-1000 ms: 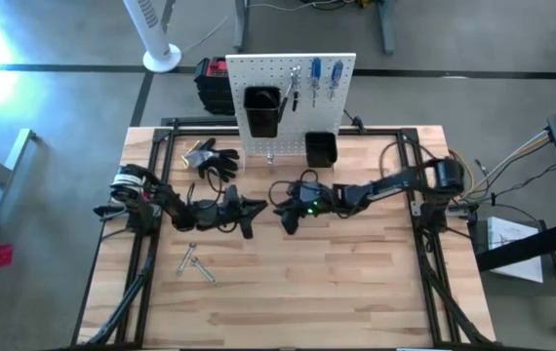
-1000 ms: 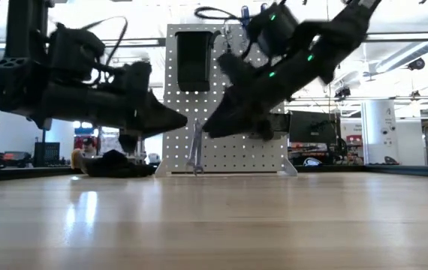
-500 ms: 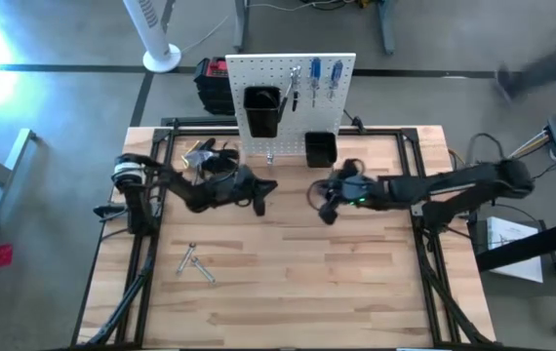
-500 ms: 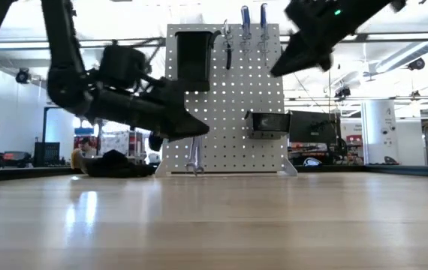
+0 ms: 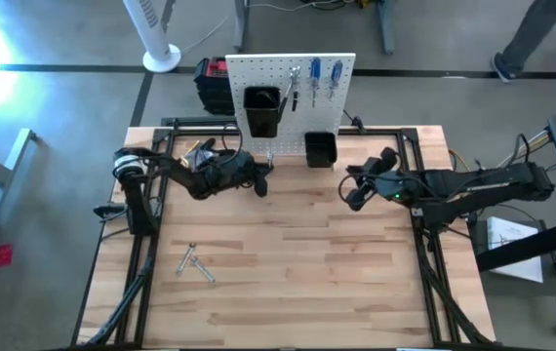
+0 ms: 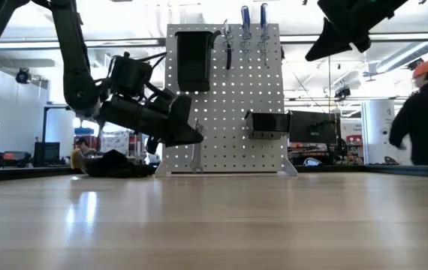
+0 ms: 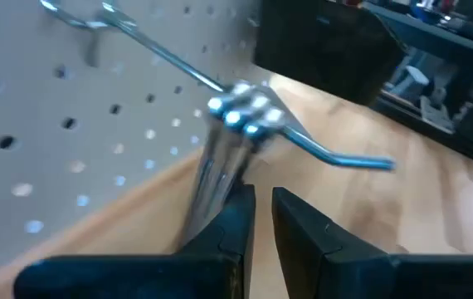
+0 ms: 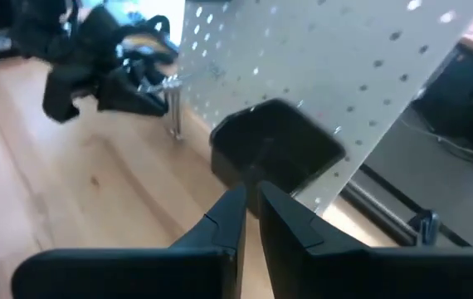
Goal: Hang tools onto peg board
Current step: Hang the wrench on the peg board
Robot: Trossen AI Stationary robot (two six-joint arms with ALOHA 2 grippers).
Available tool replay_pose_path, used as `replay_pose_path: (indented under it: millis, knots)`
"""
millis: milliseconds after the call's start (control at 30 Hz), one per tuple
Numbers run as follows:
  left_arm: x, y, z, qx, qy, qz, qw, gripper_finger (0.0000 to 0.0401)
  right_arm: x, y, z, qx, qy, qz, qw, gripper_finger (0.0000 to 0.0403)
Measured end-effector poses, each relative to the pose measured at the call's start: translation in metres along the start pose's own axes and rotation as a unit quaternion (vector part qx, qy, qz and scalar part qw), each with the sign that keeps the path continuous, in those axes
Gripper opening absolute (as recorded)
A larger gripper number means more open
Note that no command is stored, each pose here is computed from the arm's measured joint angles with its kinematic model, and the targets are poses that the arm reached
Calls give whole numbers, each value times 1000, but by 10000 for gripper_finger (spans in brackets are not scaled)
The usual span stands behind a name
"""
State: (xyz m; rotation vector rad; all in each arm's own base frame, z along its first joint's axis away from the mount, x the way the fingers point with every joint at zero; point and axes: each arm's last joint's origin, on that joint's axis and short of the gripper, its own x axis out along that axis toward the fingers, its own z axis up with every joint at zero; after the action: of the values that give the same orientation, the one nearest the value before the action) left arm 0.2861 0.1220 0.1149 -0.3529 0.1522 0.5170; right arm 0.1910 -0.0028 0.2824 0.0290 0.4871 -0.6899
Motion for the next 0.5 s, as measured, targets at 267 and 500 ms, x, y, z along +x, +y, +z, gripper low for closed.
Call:
replay_pose_path:
  millis: [267,500]
  knots:
    - [9,14,9,-9,17,0,1000,38,-1,0,1,6,-5,1,1000,24]
    - [0,9,-1,-34,73,-74,994,38,17,15,-14,-18,53,34,998,35]
